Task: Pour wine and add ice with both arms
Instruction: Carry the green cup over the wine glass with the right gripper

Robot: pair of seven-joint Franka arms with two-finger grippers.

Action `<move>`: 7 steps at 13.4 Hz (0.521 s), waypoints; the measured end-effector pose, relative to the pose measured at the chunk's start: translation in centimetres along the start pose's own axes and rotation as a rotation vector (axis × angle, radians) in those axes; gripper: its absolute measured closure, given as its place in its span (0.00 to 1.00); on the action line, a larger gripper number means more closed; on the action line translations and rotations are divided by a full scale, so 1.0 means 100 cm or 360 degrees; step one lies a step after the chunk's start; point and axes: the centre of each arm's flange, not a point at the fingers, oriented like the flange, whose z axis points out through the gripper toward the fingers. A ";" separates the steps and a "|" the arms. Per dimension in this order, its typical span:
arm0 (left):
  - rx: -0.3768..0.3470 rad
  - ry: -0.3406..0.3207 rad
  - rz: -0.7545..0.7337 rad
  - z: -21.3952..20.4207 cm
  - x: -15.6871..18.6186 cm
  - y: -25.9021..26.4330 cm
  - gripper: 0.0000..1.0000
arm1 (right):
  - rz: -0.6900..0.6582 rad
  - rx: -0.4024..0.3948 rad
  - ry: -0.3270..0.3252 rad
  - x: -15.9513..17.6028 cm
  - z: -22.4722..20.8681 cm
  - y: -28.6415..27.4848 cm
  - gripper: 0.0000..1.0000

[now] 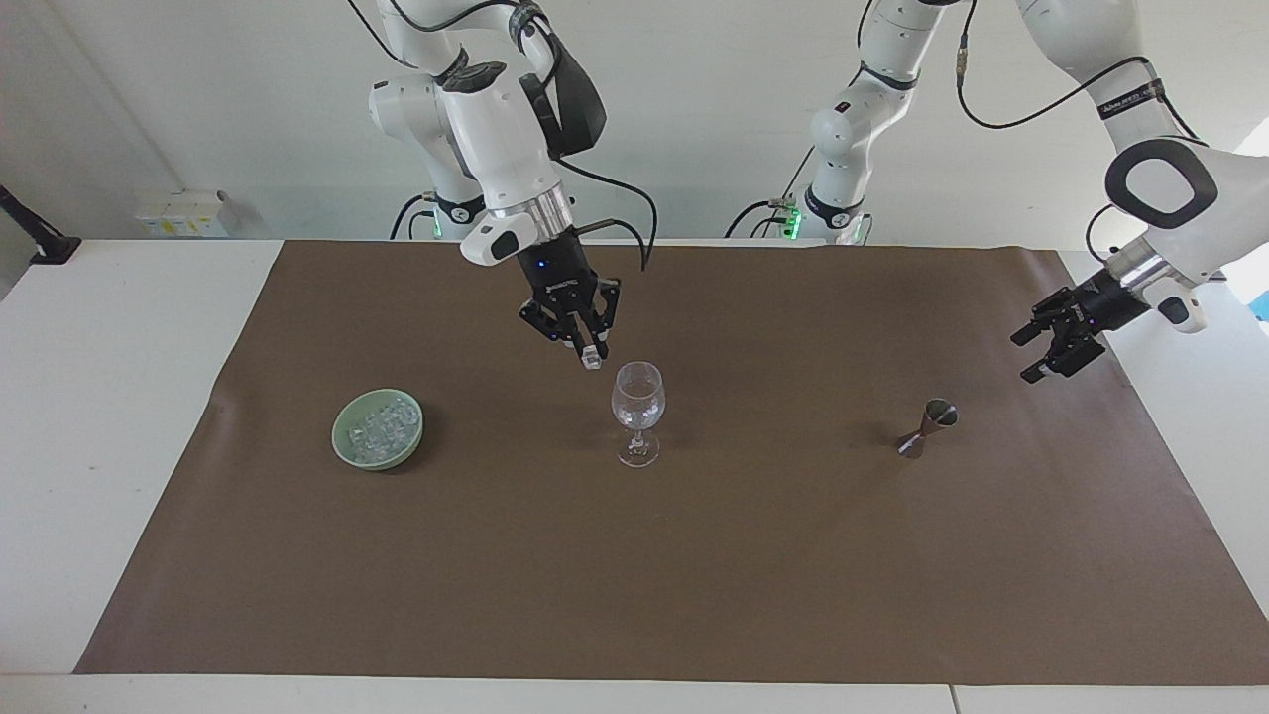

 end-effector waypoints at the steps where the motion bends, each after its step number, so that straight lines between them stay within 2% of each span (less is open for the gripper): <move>1: 0.0024 0.0036 0.0069 -0.006 -0.001 0.001 0.00 | 0.0019 0.0018 -0.0001 -0.002 0.003 -0.007 0.78; 7: 0.0116 0.0189 0.0470 -0.044 -0.020 0.008 0.00 | 0.0047 0.0034 -0.0057 -0.016 0.021 -0.026 0.78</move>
